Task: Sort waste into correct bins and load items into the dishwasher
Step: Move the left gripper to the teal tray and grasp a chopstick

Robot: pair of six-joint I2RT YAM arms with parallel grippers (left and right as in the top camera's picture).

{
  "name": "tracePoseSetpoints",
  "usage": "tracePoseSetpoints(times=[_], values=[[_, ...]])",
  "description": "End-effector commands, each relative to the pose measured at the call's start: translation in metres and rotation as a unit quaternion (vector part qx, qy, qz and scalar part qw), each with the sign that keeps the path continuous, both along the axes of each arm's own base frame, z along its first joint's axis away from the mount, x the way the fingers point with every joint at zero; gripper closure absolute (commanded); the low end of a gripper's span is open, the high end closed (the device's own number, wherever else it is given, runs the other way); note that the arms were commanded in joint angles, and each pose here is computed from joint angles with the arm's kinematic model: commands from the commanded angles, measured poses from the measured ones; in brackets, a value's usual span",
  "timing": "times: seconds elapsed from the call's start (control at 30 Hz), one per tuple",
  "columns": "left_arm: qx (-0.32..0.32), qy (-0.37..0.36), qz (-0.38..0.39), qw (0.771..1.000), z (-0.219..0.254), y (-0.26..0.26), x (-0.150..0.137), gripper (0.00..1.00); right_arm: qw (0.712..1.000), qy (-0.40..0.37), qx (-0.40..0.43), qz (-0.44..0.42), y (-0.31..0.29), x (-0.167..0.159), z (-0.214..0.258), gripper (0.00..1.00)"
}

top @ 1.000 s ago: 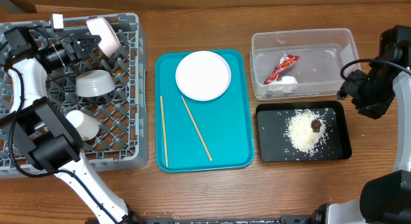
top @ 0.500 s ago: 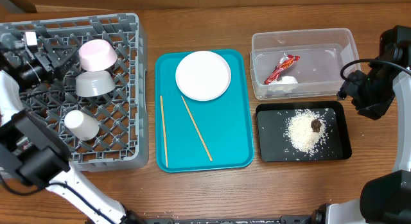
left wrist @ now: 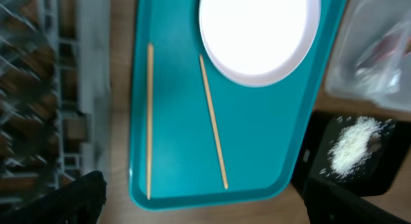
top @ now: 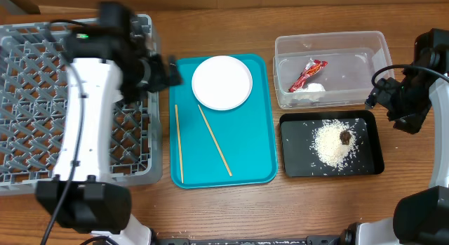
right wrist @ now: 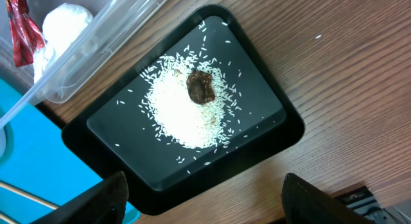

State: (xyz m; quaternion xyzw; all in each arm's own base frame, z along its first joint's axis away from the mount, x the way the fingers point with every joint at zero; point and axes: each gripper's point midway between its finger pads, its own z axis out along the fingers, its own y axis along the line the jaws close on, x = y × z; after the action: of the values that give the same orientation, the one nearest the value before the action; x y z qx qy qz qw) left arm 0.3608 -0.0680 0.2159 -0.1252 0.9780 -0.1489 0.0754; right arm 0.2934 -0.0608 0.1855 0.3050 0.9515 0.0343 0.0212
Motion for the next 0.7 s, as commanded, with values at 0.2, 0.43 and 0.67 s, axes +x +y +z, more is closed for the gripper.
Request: tracePoseSetpoints(times=[0.2, 0.43, 0.67], values=[[0.127, 0.128, 0.074, 0.981, -0.119, -0.041, -0.063, 0.0, 1.0, -0.016, -0.004, 0.001, -0.001, 0.001, 0.008, 0.21], [0.14, 0.146, 0.078, 0.976, -0.18, -0.031, -0.088, 0.02, 1.0, -0.016, -0.003, 0.001, 0.0, 0.001, 0.008, 0.22], [0.139, 0.127, 0.036, 0.982, -0.21, -0.029, -0.093, 0.1, 1.0, -0.015, -0.003, 0.001, 0.0, 0.0, 0.008, 0.22]])
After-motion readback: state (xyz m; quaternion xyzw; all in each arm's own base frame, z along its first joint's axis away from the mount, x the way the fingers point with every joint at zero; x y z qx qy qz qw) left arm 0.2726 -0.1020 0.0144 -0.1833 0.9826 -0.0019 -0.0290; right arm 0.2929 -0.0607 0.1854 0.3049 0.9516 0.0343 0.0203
